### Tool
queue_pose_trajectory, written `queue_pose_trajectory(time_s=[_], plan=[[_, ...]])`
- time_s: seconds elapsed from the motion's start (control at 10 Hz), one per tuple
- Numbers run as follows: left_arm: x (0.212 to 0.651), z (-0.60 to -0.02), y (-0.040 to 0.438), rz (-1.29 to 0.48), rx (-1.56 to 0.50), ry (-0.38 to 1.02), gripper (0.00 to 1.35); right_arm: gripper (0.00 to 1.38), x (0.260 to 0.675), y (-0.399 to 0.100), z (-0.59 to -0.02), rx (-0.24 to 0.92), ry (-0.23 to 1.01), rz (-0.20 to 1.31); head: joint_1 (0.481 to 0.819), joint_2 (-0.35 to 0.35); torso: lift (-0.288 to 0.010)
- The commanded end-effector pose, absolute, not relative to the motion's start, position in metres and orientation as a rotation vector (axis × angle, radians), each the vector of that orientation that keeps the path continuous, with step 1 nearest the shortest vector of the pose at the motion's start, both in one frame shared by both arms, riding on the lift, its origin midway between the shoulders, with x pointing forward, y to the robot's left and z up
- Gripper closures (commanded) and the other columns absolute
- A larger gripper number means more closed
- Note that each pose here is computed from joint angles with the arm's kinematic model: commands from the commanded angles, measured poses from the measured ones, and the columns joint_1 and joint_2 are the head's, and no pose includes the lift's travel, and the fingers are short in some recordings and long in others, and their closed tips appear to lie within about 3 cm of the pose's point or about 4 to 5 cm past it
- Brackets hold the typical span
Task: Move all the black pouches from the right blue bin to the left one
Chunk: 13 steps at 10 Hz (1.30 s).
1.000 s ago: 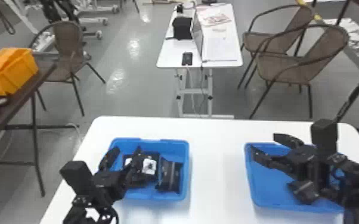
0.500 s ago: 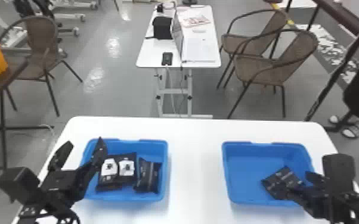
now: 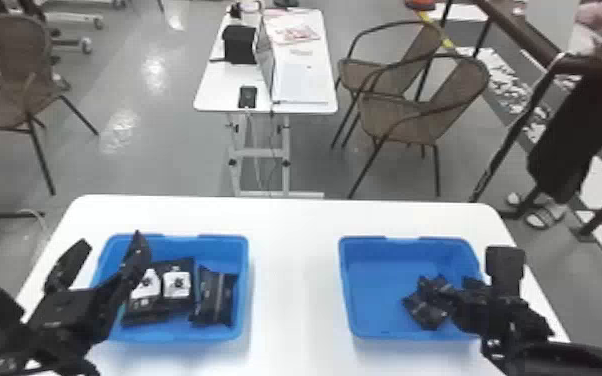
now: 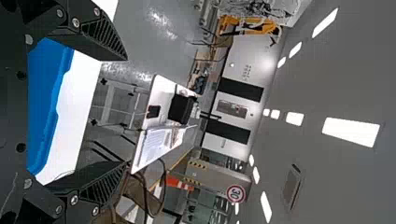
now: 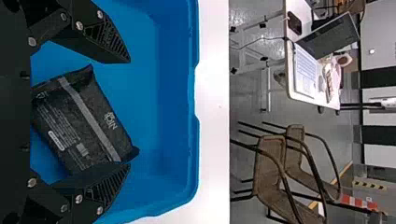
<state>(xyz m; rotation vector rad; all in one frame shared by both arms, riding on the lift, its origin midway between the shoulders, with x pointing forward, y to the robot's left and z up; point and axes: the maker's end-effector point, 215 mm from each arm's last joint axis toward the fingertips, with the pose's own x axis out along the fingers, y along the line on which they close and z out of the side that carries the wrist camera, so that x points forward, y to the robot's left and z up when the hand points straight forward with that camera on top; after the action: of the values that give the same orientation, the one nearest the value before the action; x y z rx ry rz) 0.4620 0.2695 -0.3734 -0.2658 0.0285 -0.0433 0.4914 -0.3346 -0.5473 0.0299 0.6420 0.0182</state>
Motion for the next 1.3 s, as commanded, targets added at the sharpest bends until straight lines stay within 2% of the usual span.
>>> queue_pose_trajectory(time_s=[0.0,0.8,0.9,1.1,1.2], plan=[[0.461,-0.375,0.273,-0.035,-0.262,0.030,0.25,0.26,0.495,-0.334,-0.562,0.028,0.670,0.005,0.695,-0.074,0.010],[0.457,-0.381,0.276,-0.029,-0.250,0.040,0.25,0.27,0.470,-0.339,-0.618,-0.006,0.904,-0.044,0.695,-0.077,0.010],[0.455,-0.385,0.277,-0.026,-0.250,0.048,0.25,0.33,0.472,-0.339,-0.621,-0.010,0.917,-0.032,0.695,-0.076,0.010],[0.454,-0.386,0.279,-0.023,-0.244,0.050,0.25,0.61,0.478,-0.332,-0.626,0.000,0.906,0.011,0.695,-0.072,0.010],[0.451,-0.391,0.280,-0.019,-0.242,0.056,0.25,0.92,0.483,-0.326,-0.624,0.040,0.852,0.040,0.695,-0.067,0.010]])
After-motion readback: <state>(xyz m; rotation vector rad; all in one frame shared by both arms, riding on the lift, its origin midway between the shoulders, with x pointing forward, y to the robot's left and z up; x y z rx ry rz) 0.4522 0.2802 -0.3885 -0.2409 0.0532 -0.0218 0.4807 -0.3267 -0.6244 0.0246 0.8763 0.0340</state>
